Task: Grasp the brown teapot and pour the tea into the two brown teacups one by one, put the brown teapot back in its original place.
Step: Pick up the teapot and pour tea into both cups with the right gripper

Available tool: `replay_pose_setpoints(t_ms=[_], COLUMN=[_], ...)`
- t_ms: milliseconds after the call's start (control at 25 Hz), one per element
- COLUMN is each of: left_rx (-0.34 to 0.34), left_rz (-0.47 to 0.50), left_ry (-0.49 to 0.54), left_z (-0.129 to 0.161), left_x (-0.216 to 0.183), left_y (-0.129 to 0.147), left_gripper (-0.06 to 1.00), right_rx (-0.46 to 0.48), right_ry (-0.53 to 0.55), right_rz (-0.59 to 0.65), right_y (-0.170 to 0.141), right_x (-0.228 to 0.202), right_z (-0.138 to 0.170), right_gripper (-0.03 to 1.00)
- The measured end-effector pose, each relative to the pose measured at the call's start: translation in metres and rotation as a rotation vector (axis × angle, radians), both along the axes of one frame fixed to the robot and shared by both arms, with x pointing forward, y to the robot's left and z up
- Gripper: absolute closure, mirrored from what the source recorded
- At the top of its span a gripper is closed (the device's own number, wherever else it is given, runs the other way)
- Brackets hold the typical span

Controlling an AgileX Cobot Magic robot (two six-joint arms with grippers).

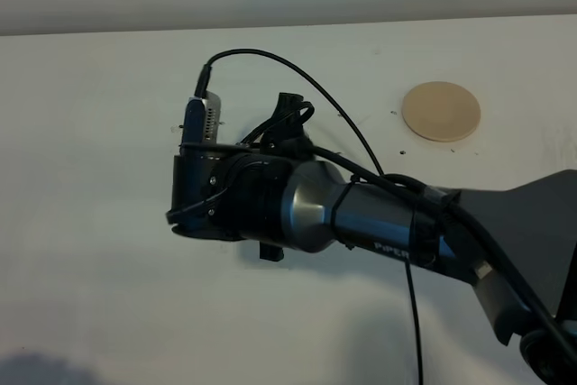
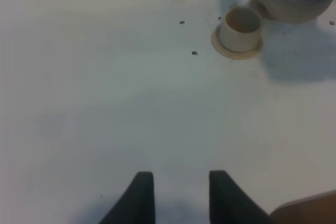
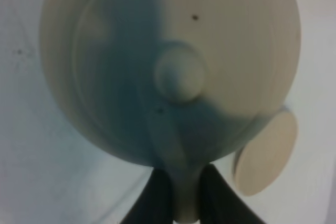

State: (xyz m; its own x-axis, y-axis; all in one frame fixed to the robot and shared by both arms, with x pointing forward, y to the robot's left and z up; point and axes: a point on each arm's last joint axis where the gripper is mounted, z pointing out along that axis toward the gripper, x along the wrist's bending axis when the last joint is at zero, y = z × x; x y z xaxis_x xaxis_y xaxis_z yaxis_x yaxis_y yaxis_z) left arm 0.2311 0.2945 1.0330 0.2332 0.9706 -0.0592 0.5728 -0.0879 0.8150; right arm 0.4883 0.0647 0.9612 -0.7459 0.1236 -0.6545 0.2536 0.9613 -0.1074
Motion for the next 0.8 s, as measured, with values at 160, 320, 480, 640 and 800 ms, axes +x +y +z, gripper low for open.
replay_pose_setpoints(t_ms=[160,320,480,640,800], left_rx=[0.000,0.000,0.000,0.000,0.000], left_rz=[0.000,0.000,0.000,0.000,0.000], left_ry=[0.000,0.000,0.000,0.000,0.000], left_z=[0.0000,0.0000,0.0000,0.0000,0.0000], left_x=[0.0000,0.0000,0.0000,0.0000,0.0000], left_y=[0.0000,0.0000,0.0000,0.0000,0.0000], left_gripper=[0.70,0.70,0.70,0.70,0.70], right_rx=[-0.016,-0.029,-0.044,-0.059,-0.079], right_ry=[-0.006,-0.016,-0.027,-0.044,-0.058], right_rz=[0.027,0.041,0.056,0.071,0.090], right_y=[0.0019,0.0018,0.0017,0.0016,0.0016], right_x=[-0.0019,-0.0010,0.0001,0.0016,0.0029], right_z=[0.0007,0.0015,0.0025,0.0038,0.0051], right_gripper=[0.86,0.86,0.86,0.86,0.86])
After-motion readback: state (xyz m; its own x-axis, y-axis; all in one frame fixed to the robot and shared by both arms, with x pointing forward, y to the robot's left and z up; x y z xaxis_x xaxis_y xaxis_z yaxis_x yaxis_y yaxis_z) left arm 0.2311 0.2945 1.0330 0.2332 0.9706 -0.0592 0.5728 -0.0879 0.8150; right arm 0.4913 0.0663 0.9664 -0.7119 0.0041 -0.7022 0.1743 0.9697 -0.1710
